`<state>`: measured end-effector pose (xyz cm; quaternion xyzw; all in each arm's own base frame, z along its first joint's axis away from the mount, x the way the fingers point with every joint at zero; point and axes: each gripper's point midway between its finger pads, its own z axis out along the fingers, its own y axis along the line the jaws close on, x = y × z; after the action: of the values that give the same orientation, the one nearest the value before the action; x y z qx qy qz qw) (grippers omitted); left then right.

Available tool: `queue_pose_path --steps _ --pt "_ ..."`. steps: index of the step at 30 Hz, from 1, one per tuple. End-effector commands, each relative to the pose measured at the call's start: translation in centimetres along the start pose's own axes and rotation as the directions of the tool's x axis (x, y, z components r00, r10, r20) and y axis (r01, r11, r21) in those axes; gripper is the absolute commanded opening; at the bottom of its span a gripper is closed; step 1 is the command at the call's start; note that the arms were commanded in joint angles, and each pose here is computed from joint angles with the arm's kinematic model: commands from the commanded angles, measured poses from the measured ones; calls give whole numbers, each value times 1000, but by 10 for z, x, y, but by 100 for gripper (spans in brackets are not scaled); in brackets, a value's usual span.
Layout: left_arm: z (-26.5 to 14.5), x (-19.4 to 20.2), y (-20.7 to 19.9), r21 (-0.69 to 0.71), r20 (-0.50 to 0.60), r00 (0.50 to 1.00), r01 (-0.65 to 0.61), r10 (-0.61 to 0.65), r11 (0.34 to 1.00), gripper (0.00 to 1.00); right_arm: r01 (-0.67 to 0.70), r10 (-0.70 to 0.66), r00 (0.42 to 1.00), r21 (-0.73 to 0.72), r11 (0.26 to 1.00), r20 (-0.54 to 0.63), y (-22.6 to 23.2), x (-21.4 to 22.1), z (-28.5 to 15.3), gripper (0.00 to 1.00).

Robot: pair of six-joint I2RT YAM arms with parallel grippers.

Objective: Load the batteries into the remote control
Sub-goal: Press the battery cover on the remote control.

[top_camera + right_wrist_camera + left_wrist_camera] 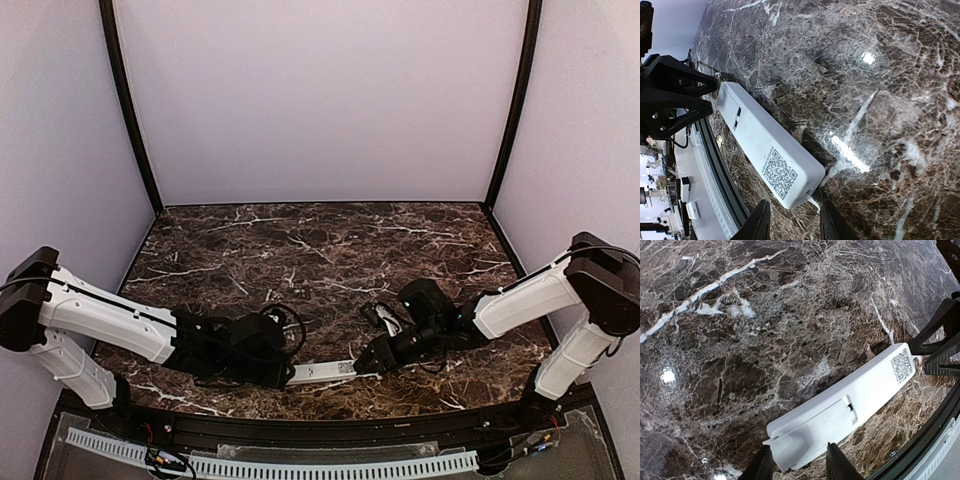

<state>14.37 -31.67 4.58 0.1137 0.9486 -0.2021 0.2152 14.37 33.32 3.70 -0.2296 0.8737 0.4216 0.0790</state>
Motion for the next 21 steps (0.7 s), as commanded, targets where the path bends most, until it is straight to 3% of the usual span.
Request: queue_pose_path --steps 1,8,21 --pt "0 6 9 -56 -22 1000 0 -2 998 37 5 -5 1000 -7 1000 -15 0 6 5 33" --pt "-1 6 11 -73 -20 1000 2 -3 997 39 3 -4 1000 -11 1000 -18 0 7 6 33" --pt "6 9 8 -85 -45 999 -27 23 996 33 7 -8 1000 -20 1000 -21 2 7 9 33"
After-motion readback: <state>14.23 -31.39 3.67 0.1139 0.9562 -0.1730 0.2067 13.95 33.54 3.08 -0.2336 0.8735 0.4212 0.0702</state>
